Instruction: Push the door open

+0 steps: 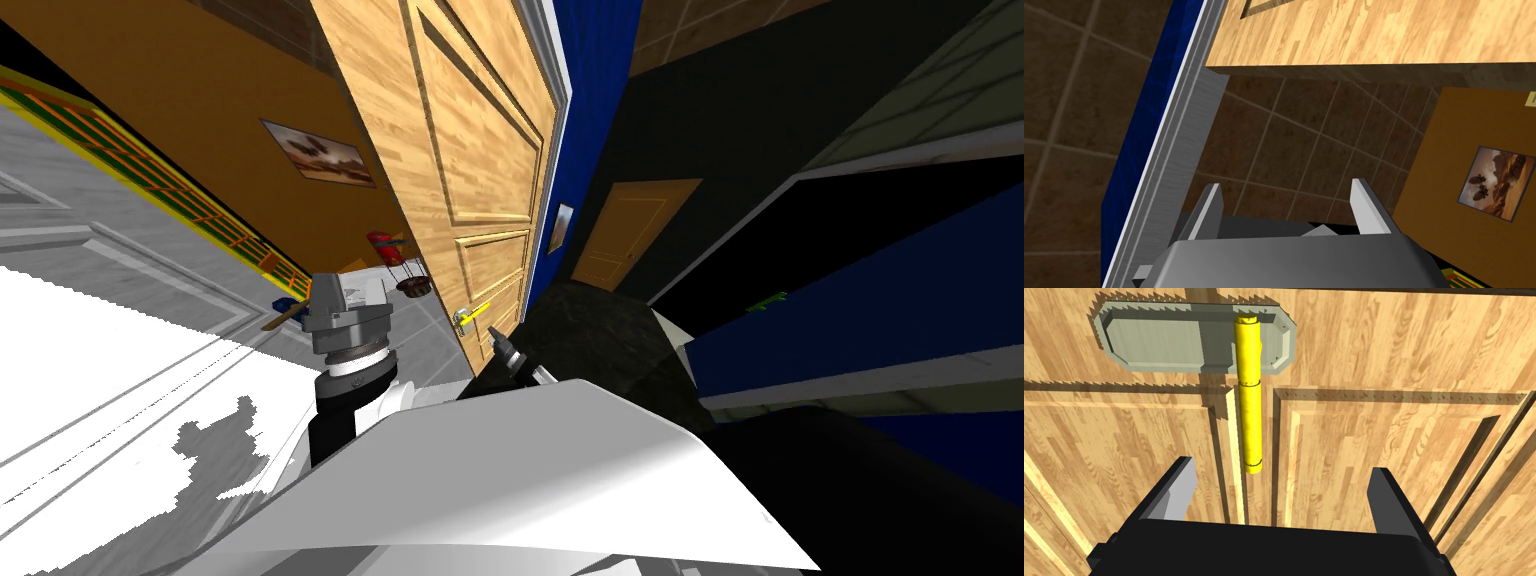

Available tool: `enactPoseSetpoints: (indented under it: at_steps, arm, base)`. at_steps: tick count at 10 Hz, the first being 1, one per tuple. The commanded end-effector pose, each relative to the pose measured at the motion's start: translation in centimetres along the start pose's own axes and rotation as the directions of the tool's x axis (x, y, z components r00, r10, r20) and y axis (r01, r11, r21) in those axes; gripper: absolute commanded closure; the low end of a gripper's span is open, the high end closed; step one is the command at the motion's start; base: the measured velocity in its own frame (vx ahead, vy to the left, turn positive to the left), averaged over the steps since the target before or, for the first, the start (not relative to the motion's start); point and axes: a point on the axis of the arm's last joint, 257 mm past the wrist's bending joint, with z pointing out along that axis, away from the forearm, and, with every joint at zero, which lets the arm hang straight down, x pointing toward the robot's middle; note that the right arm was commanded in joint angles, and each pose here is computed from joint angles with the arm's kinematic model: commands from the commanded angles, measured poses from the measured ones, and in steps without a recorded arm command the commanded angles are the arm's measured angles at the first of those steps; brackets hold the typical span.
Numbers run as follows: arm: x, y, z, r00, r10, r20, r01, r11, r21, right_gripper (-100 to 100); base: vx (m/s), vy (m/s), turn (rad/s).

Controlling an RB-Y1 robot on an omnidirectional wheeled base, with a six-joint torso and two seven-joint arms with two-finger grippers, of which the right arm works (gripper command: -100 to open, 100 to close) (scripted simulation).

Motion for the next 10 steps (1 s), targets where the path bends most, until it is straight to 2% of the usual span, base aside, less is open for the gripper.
enactPoseSetpoints:
  at_steps: [1, 3, 4, 8, 10]
  arm:
    - [1.3, -1.0, -0.04, 1.000, 0.001, -0.031, 0.000, 1.000, 0.024, -100]
    - [2.8, -2.3, -0.20, 0.998, 0.001, -0.068, 0.003, 0.999, 0.053, -100]
    - [2.1, -1.9, -0.19, 0.998, 0.000, -0.056, 0.002, 0.999, 0.044, -100]
    - [1.6, -2.4, 0.61, 0.999, 0.003, -0.043, -0.001, 0.999, 0.046, -100]
    - [1.3, -2.7, 1.05, 0.999, 0.005, -0.035, -0.003, 0.999, 0.047, -100]
  base:
    - [0.173, -0.150, 0.073]
    - [0.181, -0.116, 0.067]
    - [0.091, -0.054, 0.021]
    - [0.122, 0.102, 0.037]
    - [0.132, 0.173, 0.038]
